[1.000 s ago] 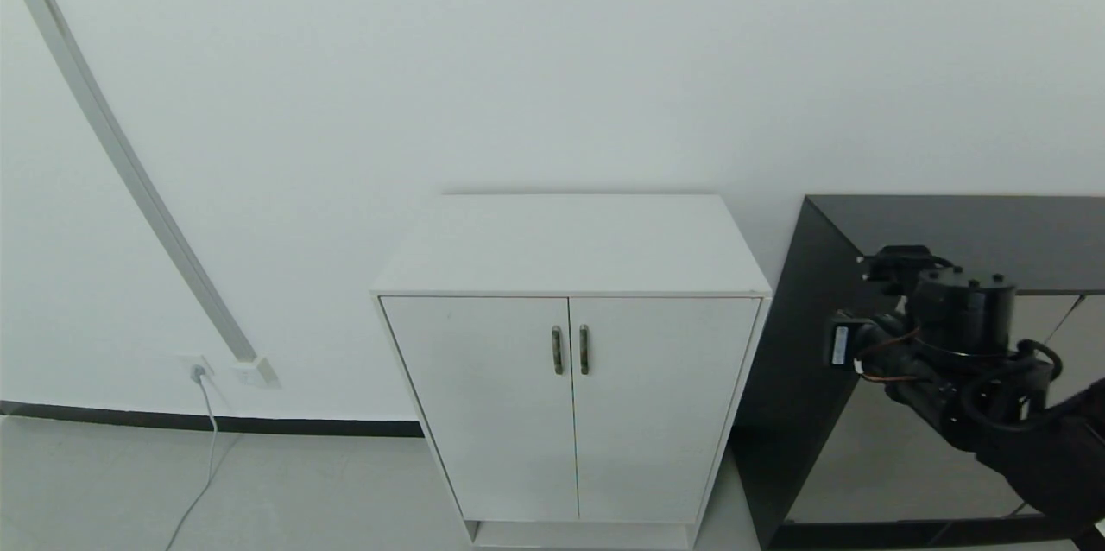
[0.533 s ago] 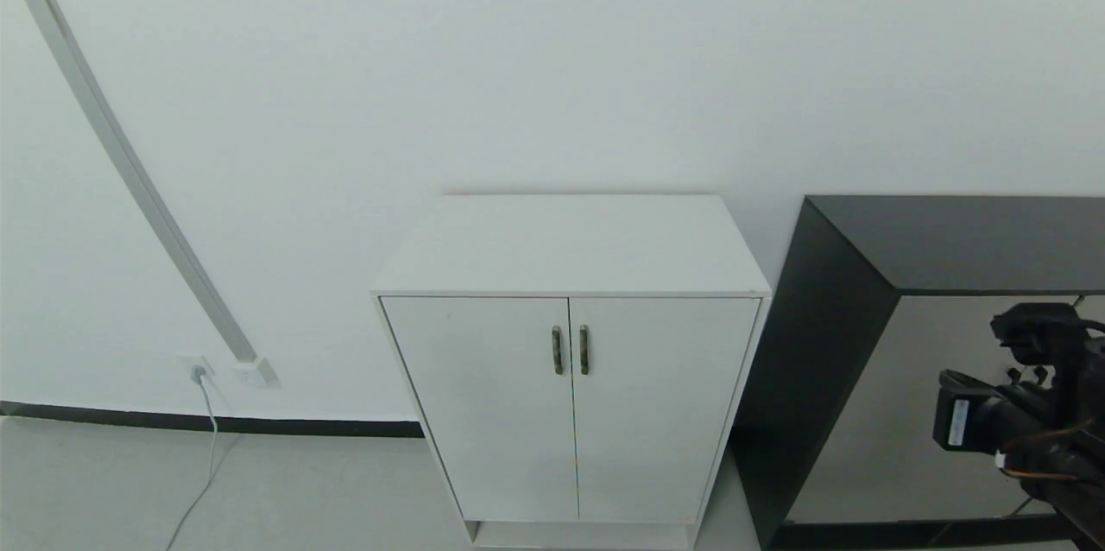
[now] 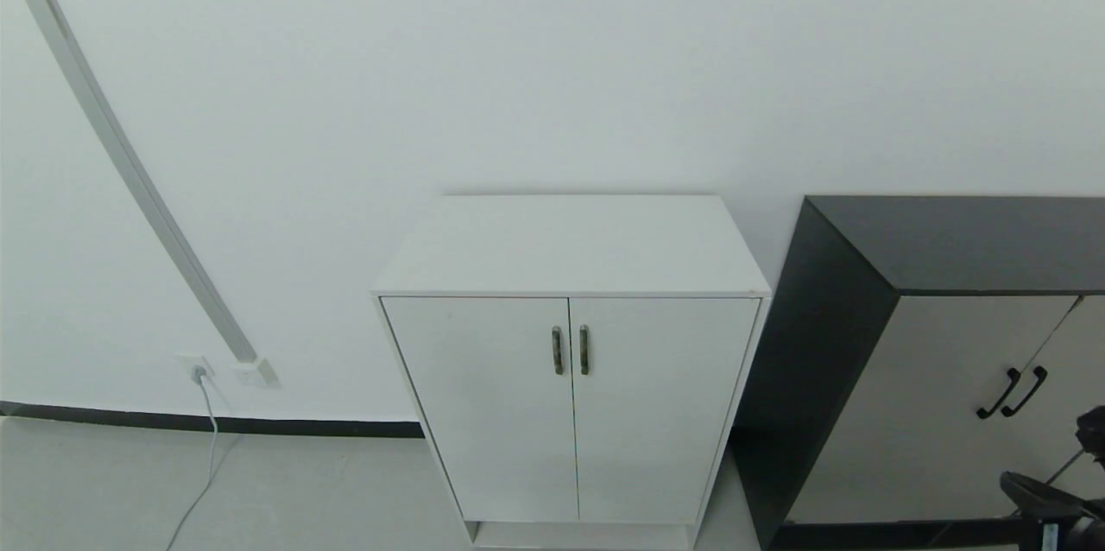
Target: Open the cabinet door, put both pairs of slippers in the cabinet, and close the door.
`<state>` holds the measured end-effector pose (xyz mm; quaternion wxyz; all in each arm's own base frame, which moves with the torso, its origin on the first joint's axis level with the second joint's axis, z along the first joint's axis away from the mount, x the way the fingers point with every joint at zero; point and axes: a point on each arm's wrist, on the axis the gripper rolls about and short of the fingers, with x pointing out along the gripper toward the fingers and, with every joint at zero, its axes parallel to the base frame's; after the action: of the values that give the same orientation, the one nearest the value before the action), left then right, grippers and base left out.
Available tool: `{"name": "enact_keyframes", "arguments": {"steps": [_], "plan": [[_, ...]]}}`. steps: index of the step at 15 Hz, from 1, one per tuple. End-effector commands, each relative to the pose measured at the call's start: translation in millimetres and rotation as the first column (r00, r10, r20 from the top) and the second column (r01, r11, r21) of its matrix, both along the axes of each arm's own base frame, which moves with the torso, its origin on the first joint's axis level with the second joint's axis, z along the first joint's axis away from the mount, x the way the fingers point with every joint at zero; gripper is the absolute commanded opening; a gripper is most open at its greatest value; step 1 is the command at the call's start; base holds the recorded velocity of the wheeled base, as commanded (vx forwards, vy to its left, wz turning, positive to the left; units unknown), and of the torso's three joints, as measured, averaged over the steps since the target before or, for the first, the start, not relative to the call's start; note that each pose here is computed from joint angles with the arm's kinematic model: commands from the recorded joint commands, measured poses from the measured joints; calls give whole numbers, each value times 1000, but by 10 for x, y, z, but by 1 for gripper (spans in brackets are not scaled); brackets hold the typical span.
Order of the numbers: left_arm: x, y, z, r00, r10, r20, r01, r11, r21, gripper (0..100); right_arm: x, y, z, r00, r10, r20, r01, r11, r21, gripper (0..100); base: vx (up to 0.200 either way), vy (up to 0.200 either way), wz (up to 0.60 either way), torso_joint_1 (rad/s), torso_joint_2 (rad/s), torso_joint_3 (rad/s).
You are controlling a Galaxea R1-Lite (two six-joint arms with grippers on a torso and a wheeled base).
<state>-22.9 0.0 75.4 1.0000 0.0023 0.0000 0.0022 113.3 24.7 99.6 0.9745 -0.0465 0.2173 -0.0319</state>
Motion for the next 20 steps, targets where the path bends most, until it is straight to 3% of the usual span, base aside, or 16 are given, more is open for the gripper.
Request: {"name": "enact_keyframes", "arguments": {"steps": [1, 3, 6, 10, 19, 20], "plan": [[0, 0, 4, 1000, 0, 0, 0, 1000, 0, 0, -305, -62, 44, 994, 102, 24, -103, 994, 40, 0, 0, 0, 0, 0, 0, 0], [1, 0, -1, 1000, 0, -2, 0, 1000, 0, 0, -447, -83, -47, 981, 183, -68, -180, 982, 59, 0, 0, 0, 0, 0, 0, 0], [1, 0, -1, 1000, 0, -2, 0, 1000, 0, 0, -581, -118, -152, 967, 187, -175, -181, 982, 51, 0, 0, 0, 0, 0, 0, 0], [0, 0, 4, 1000, 0, 0, 0, 1000, 0, 0, -665, -140, -219, 951, 187, -245, -182, 982, 44, 0, 0, 0, 0, 0, 0, 0], [0, 0, 4, 1000, 0, 0, 0, 1000, 0, 0, -805, -167, -295, 919, 242, -311, -230, 970, 75, 0, 0, 0, 0, 0, 0, 0], [1, 0, -1, 1000, 0, -2, 0, 1000, 0, 0, -823, -179, -272, 939, 226, -259, -213, 974, 78, 0, 0, 0, 0, 0, 0, 0]]}}
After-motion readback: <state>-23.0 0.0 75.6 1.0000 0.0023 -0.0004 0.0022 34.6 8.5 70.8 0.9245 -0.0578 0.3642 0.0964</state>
